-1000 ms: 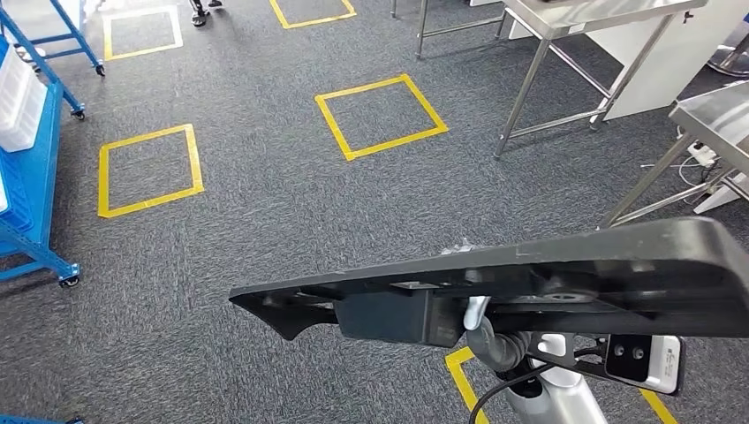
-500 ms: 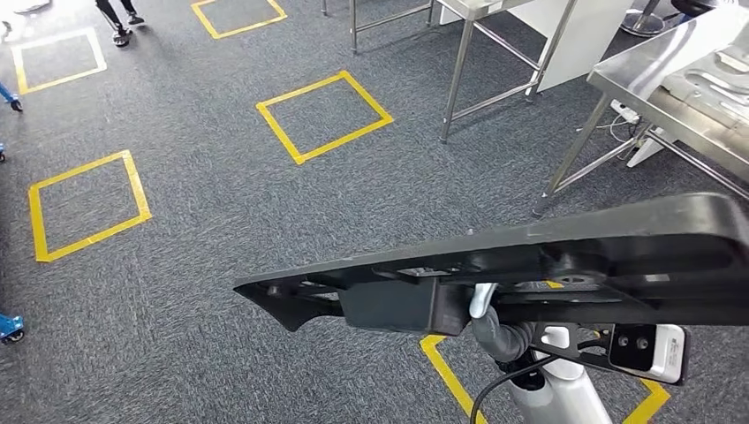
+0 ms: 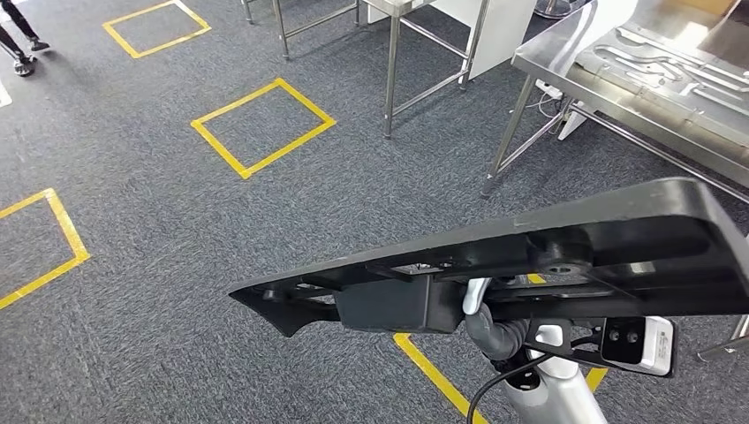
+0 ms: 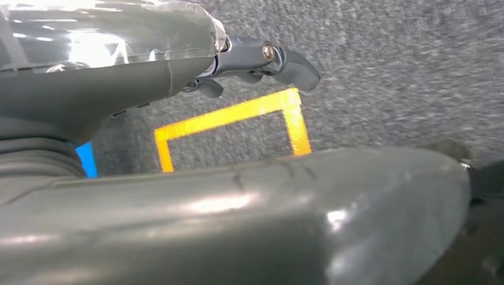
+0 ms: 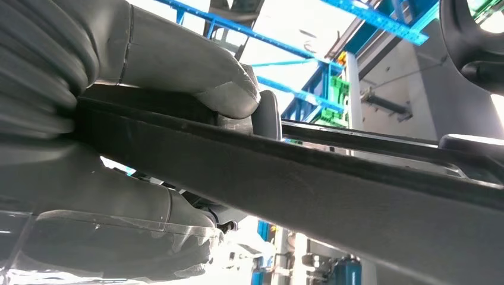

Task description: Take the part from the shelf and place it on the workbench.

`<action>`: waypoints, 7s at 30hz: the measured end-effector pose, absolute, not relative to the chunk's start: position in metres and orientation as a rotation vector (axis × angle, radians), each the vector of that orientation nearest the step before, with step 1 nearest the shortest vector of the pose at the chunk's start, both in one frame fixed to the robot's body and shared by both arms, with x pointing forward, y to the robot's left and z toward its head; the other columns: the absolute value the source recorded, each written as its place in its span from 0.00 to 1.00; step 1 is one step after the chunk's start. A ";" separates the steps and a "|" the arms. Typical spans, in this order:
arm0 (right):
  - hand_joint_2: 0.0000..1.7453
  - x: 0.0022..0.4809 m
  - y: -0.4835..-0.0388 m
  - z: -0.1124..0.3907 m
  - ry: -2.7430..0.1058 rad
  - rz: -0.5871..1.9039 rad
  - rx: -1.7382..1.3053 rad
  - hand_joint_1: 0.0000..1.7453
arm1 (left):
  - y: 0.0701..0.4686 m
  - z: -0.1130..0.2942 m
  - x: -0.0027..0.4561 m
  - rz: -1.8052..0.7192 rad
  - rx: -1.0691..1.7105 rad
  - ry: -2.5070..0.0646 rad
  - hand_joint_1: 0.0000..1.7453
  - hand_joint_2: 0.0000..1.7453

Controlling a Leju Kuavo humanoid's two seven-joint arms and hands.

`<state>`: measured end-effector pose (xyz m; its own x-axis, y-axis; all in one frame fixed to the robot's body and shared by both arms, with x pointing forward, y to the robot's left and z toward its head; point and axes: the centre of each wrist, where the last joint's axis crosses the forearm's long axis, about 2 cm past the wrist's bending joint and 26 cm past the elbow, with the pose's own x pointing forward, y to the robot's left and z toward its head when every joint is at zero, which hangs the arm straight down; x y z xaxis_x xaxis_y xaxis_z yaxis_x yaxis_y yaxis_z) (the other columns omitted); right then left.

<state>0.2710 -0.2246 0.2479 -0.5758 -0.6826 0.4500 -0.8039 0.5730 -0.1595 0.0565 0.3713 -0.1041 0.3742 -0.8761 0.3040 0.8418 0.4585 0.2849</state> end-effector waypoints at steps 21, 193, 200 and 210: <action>1.00 0.279 -0.225 0.244 -2.437 0.403 1.194 1.00 | 0.365 -0.105 0.054 -1.093 0.130 -0.439 0.00 0.00; 1.00 0.279 -0.251 0.218 -2.472 0.392 1.002 1.00 | 0.366 -0.105 0.059 -1.255 -0.047 -0.482 0.00 0.00; 1.00 0.281 -0.252 0.220 -2.485 0.388 1.019 1.00 | 0.365 -0.104 0.063 -1.265 -0.047 -0.489 0.00 0.00; 1.00 0.282 -0.252 0.220 -2.481 0.384 1.024 1.00 | 0.364 -0.105 0.060 -1.264 -0.053 -0.484 0.00 0.00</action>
